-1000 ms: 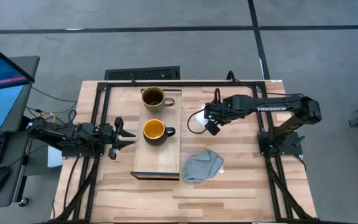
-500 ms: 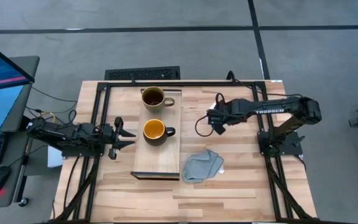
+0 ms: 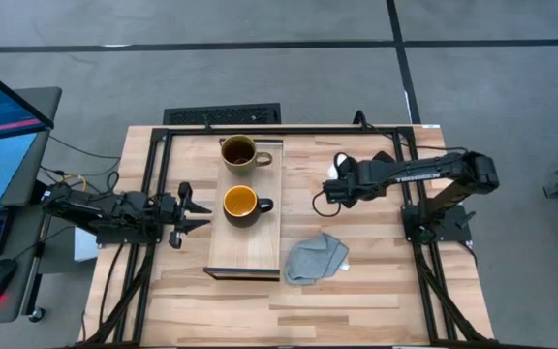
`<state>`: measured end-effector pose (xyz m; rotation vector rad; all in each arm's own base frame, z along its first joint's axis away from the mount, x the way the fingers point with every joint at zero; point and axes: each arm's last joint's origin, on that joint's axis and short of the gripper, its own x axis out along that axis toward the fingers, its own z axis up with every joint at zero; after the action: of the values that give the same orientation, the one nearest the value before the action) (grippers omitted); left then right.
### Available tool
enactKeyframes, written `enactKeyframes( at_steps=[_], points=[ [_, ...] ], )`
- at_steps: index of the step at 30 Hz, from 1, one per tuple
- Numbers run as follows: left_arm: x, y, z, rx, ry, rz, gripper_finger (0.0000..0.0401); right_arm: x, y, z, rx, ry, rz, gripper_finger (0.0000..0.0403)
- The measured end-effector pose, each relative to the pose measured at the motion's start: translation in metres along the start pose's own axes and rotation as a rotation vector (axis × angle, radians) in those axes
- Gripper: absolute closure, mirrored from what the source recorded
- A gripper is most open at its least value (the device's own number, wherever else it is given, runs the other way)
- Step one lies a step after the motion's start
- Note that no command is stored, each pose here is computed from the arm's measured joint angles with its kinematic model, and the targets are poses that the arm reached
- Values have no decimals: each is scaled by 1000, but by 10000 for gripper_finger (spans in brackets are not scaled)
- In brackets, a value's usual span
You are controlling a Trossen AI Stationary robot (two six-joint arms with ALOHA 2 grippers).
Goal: Stack small to large cups/mugs on shelf
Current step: Put the white mug on the shelf
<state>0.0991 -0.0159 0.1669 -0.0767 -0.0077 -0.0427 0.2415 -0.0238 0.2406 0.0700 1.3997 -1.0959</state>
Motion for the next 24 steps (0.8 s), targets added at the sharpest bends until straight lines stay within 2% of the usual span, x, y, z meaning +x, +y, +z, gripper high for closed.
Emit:
enactKeyframes(
  at_steps=[4,7,12,19,24],
  points=[
    [0,0,0,0,0,0,282,14,18,2,-100,43,-102,400],
    [0,0,0,0,0,0,282,27,31,0,-188,78,-233,400],
    [0,0,0,0,0,0,282,48,52,-1,-257,99,-389,400],
    [0,0,0,11,0,0,282,67,73,-3,-273,79,-483,400],
    [0,0,0,11,0,0,282,74,80,-5,-285,84,-495,399]
  ],
)
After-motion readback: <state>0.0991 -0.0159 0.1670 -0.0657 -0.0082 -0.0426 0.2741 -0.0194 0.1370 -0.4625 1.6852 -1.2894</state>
